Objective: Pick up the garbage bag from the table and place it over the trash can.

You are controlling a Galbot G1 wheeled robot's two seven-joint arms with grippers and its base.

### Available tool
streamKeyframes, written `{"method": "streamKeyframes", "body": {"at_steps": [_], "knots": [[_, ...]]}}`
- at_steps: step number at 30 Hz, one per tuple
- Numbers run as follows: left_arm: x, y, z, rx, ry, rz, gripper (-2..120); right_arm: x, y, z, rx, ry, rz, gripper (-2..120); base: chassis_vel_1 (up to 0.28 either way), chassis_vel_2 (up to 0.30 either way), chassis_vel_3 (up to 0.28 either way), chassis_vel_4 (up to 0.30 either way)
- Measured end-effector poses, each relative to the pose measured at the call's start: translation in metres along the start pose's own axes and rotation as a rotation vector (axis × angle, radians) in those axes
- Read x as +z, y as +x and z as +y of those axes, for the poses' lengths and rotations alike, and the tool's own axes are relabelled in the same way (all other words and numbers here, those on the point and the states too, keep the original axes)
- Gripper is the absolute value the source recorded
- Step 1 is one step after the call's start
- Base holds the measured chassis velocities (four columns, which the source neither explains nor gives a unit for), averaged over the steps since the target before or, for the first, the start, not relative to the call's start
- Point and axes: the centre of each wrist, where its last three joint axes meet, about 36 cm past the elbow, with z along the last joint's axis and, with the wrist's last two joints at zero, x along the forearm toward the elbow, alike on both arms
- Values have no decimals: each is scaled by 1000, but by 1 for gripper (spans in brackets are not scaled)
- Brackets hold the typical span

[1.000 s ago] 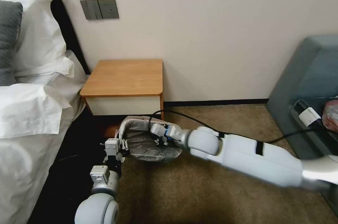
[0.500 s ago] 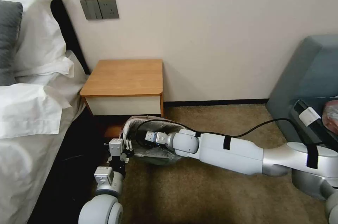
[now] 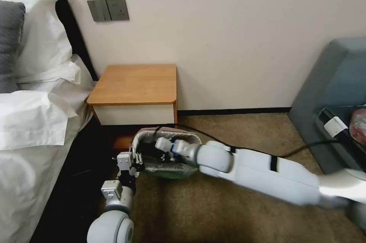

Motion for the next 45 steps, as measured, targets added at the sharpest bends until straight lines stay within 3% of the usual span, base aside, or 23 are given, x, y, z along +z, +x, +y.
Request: {"method": "streamKeyframes", "body": {"at_steps": [6, 13, 21, 33, 45], "knots": [[-8, 2, 0, 10, 108, 84, 7, -2, 59, -7, 135, -105, -117, 0, 0, 0, 0, 0], [-8, 2, 1, 42, 212, 256, 7, 17, 121, -13, 373, -253, -221, 28, 0, 0, 0, 0], [5, 0, 6, 51, 194, 401, 7, 34, 123, 2, 534, -404, -296, 57, 0, 0, 0, 0], [21, -1, 4, 41, 241, 415, 7, 36, 114, 17, 544, -428, -312, 98, 0, 0, 0, 0], [26, 3, 6, 31, 244, 414, 47, 40, 112, 29, 538, -443, -312, 100, 0, 0, 0, 0]]}}
